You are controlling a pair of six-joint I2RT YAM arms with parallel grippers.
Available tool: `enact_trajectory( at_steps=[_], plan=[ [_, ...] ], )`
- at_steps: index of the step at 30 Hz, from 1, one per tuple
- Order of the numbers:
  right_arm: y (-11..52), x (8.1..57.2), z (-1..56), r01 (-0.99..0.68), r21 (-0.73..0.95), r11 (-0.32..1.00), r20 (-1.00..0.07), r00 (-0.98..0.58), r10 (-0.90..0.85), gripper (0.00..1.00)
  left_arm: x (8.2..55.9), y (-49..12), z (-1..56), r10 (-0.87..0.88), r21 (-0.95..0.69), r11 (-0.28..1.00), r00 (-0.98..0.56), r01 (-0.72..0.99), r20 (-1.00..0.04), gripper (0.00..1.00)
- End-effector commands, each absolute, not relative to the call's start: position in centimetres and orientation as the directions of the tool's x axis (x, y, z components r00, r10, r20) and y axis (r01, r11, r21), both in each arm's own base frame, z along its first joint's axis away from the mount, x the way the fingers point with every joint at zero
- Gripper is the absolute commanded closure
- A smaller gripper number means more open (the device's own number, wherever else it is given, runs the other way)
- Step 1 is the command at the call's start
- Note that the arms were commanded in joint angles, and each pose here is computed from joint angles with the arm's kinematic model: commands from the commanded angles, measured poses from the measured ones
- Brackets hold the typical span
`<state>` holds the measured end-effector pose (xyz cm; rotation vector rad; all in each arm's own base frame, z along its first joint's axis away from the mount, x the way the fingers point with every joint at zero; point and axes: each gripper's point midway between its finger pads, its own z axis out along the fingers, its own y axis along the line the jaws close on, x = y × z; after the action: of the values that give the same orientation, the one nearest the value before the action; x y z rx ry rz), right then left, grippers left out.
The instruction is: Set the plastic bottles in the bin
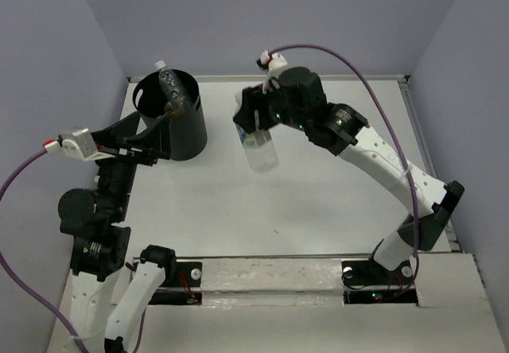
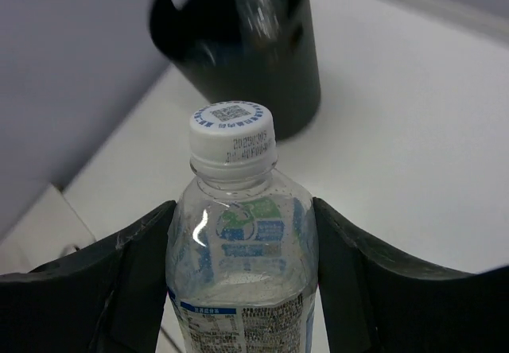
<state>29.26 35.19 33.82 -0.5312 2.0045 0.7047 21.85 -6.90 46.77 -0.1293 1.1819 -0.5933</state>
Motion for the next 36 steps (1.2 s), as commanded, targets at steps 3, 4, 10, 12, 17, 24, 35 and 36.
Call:
enact_trajectory(
  at_steps=[3, 4, 10, 12, 17, 24, 35, 36],
  plan=[
    [44.0, 34.4, 49.0, -0.790, 0.221, 0.572, -0.972, -0.129, 0.197, 0.63, 16.3, -5.7, 51.6, -0.502, -0.337, 0.841, 0.379, 0.422, -0.778, 0.01],
    [44.8, 34.8, 49.9, -0.800, 0.224, 0.556, -0.967, -0.109, 0.232, 0.63, 16.5, -5.7, 50.9, -0.500, -0.341, 0.843, 0.372, 0.417, -0.782, 0.01],
    [48.5, 37.7, 56.5, -0.857, 0.205, 0.473, -0.835, 0.099, 0.541, 0.66, 17.6, -3.9, 49.2, -0.525, -0.416, 0.848, 0.413, 0.328, -0.744, 0.01],
    [48.8, 38.1, 57.0, -0.865, 0.209, 0.456, -0.788, 0.128, 0.603, 0.66, 17.3, -3.3, 48.9, -0.545, -0.441, 0.837, 0.431, 0.324, -0.719, 0.01],
    [50.1, 40.5, 55.5, -0.869, 0.264, 0.418, -0.652, 0.159, 0.742, 0.66, 16.8, -2.7, 47.7, -0.574, -0.468, 0.818, 0.463, 0.334, -0.675, 0.01],
    [52.8, 43.2, 49.5, -0.857, 0.344, 0.384, -0.636, 0.088, 0.767, 0.67, 17.9, -3.4, 46.6, -0.568, -0.465, 0.822, 0.442, 0.328, -0.694, 0.01],
    [56.3, 45.5, 40.6, -0.829, 0.332, 0.450, -0.777, 0.030, 0.629, 0.58, 18.6, -3.7, 46.0, -0.562, -0.461, 0.827, 0.436, 0.322, -0.703, 0.01],
    [56.5, 45.6, 40.0, -0.827, 0.330, 0.455, -0.787, 0.025, 0.616, 0.57, 18.7, -3.7, 46.0, -0.562, -0.462, 0.827, 0.435, 0.322, -0.703, 0.01]
  ],
)
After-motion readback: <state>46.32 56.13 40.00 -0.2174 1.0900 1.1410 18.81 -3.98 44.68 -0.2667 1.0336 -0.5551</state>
